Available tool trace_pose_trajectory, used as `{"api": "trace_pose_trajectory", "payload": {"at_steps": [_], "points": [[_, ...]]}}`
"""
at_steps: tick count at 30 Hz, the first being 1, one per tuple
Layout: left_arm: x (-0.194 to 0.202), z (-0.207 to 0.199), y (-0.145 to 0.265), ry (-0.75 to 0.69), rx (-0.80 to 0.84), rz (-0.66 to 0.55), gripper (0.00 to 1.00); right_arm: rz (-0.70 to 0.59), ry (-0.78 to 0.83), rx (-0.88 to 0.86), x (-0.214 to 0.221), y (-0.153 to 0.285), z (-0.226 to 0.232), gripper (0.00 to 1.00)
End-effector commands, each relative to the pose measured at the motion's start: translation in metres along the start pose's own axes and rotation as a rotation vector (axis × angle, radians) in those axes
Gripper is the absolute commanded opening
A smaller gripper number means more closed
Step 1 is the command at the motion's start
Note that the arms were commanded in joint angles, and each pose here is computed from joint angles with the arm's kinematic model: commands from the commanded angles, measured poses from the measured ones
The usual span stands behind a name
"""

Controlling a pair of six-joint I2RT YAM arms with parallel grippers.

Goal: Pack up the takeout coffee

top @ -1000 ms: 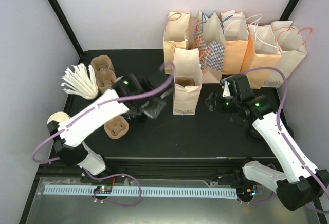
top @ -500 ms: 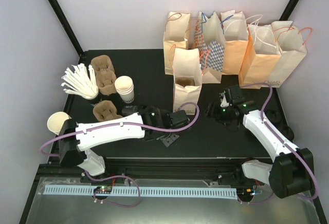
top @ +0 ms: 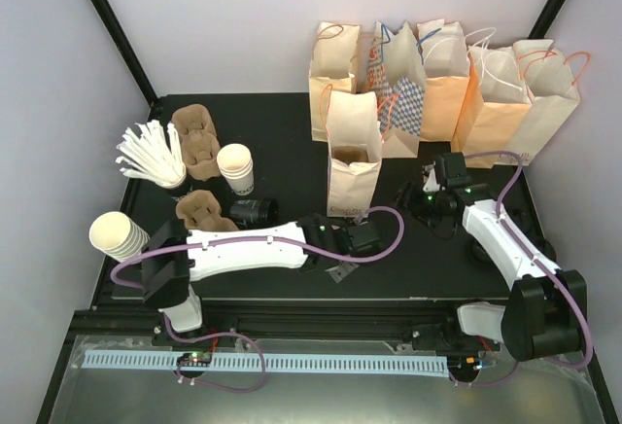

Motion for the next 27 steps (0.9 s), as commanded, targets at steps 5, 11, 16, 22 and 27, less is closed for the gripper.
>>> {"api": "trace_pose_trajectory", "payload": {"at_steps": [5, 11, 16, 22, 27], "points": [[-0.017, -0.002, 0.010, -0.005, 0.016, -0.076, 0.56, -0.049, 0.017, 0.023, 0.011, 0.017, -0.010, 0.78], [-0.028, 0.008, 0.062, 0.036, 0.097, -0.161, 0.79, -0.186, 0.021, 0.303, 0.002, 0.051, -0.022, 0.97], [-0.035, 0.022, 0.112, 0.099, 0.188, -0.281, 0.87, -0.360, -0.074, 0.578, -0.014, 0.087, -0.029, 1.00], [-0.024, 0.050, 0.140, 0.214, 0.215, -0.432, 0.99, -0.491, -0.171, 0.673, -0.017, 0.125, -0.027, 1.00], [-0.008, 0.082, 0.144, 0.372, 0.213, -0.458, 0.99, -0.458, -0.285, 0.679, -0.021, 0.128, -0.045, 1.00]]}}
Point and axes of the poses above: each gripper's point midway between its finger pads, its own y axis back along the fingers, its own z axis along the line the jaws close on, x = y × z, the point moved 8 cm from there along y, back along the fingers, and after that the axes turned 11 degrees about -y, right-handed, at the moved point
